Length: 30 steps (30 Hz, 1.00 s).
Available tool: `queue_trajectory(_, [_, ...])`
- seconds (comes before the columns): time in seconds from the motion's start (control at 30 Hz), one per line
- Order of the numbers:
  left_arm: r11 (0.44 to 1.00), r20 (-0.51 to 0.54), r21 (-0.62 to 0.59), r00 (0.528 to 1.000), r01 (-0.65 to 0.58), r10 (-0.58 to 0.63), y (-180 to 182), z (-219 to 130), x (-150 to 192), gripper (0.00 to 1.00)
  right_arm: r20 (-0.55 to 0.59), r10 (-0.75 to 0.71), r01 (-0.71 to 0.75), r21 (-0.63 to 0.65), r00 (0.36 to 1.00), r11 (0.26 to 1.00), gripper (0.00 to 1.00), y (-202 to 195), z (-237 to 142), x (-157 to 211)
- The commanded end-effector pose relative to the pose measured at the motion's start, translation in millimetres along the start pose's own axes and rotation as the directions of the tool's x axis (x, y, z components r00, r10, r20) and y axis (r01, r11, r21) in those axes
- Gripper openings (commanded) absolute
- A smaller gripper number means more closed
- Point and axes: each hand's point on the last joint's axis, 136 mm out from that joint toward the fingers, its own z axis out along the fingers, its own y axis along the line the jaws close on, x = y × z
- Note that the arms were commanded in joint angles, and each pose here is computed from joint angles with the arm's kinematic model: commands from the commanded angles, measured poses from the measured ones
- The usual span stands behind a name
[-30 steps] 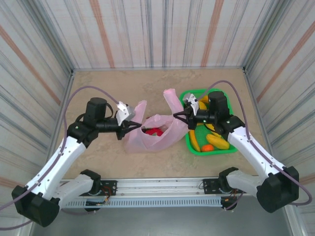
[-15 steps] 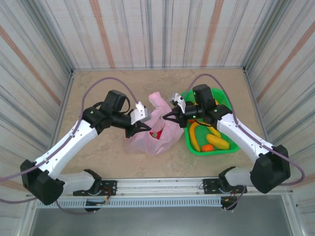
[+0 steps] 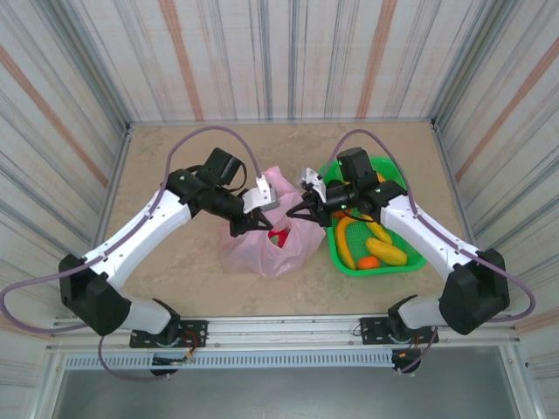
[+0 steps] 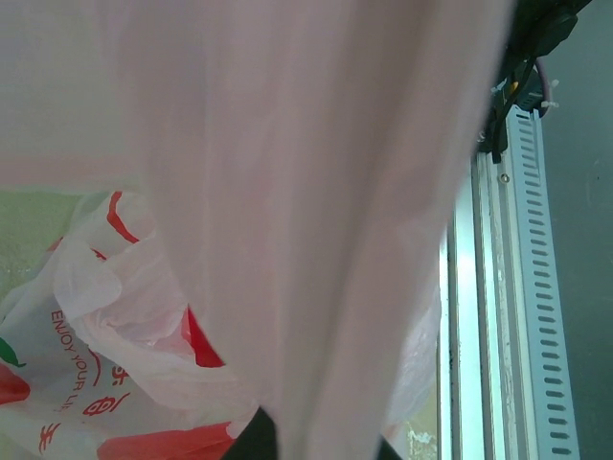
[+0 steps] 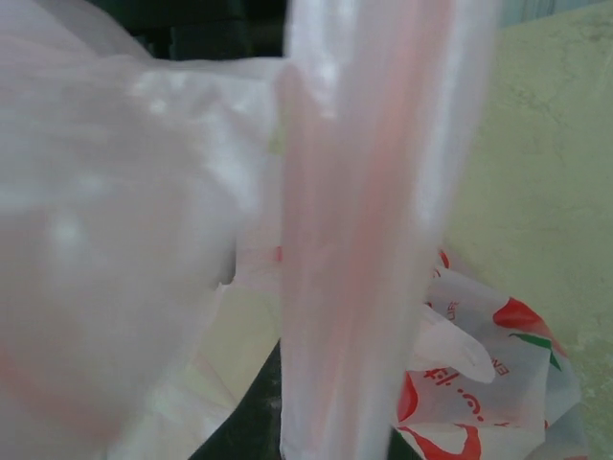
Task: Place the fake fruits into the plastic bag and tie a complex knot
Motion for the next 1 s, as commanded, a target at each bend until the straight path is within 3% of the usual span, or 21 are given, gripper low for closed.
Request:
queue_trajectory(0.0, [1.0,-0.037,0.018,0.999,0.006,-0.006,-1,-3,2,0.0,0.011,-0.042,0.043,-0.043,0.999,0.998,0.28,6,0,-4])
queue_trajectory(0.33, [0.999,-0.053,0.012,0.998,0.032,-0.032,5,-3,2,0.0,0.052,-0.059,0.063,-0.071,0.997,0.996,0.48,11,-5,-10])
queue_trajectory(0.97, [0.999,-0.051,-0.027,0.998,0.031,-0.033,11,-12,1,0.0,0.102,-0.048,0.057,-0.094,0.994,0.994,0.51,3,4,-37])
